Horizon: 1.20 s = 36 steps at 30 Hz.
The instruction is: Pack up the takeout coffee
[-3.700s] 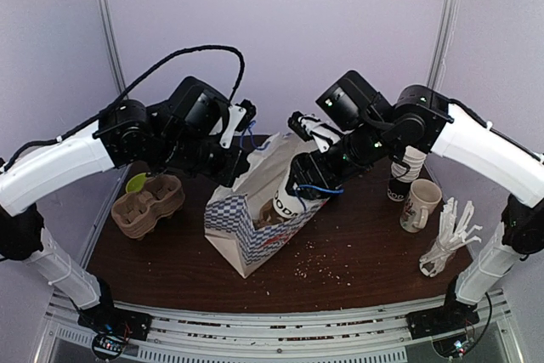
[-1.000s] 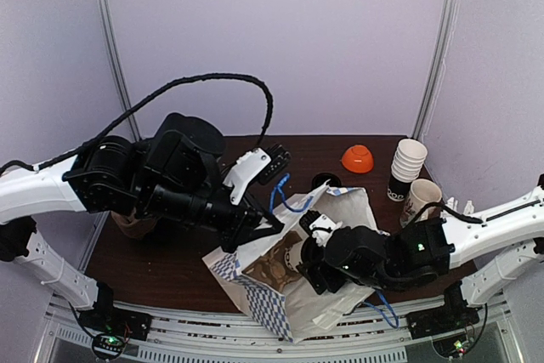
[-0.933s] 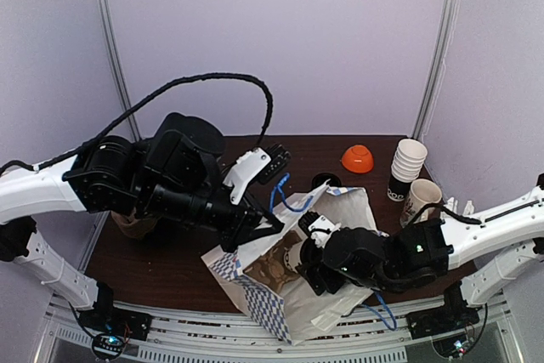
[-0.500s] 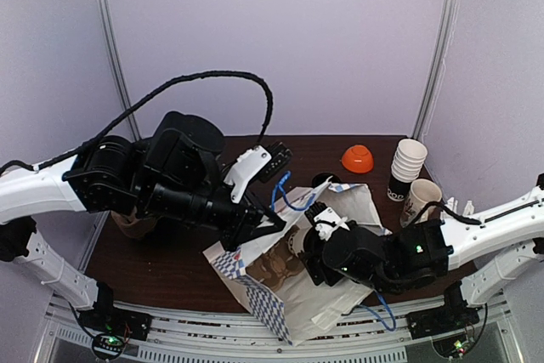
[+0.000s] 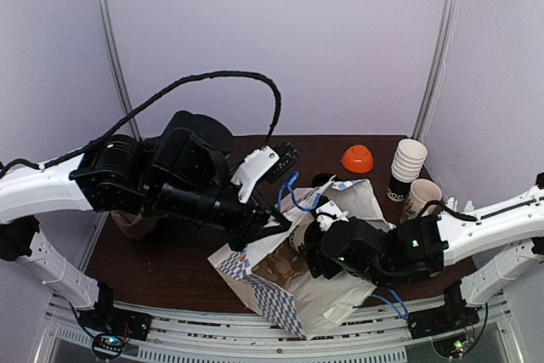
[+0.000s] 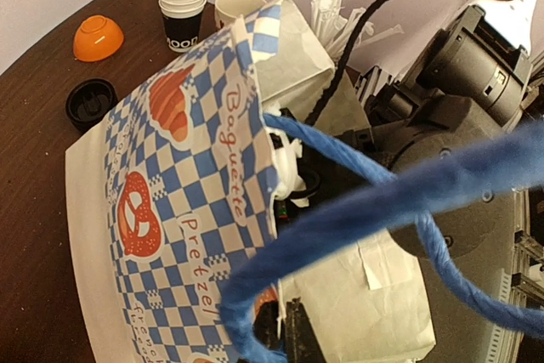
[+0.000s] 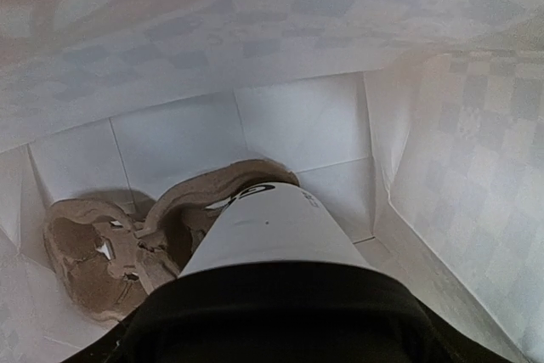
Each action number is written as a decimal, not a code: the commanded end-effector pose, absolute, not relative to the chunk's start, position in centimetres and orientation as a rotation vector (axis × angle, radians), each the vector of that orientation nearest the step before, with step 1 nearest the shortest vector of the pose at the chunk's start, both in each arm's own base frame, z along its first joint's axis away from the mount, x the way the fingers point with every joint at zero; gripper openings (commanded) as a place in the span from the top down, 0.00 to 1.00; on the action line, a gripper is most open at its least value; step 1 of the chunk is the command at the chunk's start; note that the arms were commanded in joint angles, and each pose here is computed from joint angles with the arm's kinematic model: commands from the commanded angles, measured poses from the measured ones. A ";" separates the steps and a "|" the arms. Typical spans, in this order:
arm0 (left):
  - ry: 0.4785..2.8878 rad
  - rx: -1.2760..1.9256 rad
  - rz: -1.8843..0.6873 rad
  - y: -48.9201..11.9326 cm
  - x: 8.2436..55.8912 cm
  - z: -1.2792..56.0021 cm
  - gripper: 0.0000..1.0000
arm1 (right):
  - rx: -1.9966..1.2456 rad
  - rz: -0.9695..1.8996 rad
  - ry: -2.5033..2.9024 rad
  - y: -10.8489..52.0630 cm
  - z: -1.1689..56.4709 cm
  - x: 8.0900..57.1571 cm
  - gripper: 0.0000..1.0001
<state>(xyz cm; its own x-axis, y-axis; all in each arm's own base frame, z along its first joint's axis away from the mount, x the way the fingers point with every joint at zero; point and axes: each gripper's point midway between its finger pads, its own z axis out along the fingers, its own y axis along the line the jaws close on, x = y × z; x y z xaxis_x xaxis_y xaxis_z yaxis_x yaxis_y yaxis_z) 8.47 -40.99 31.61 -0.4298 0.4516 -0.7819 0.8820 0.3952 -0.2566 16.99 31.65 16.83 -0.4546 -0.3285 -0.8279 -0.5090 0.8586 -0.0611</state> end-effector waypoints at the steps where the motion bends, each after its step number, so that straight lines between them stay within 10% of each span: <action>1: 1.973 1.145 -0.970 -42.1 7.9 33.5 1.00 | -0.608 0.290 2.116 32.9 16.6 17.2 0.22; 36: 1.838 0.578 -1.143 -37.3 12.8 37.5 1.00 | -0.700 0.501 2.322 37.1 15.7 19.3 0.23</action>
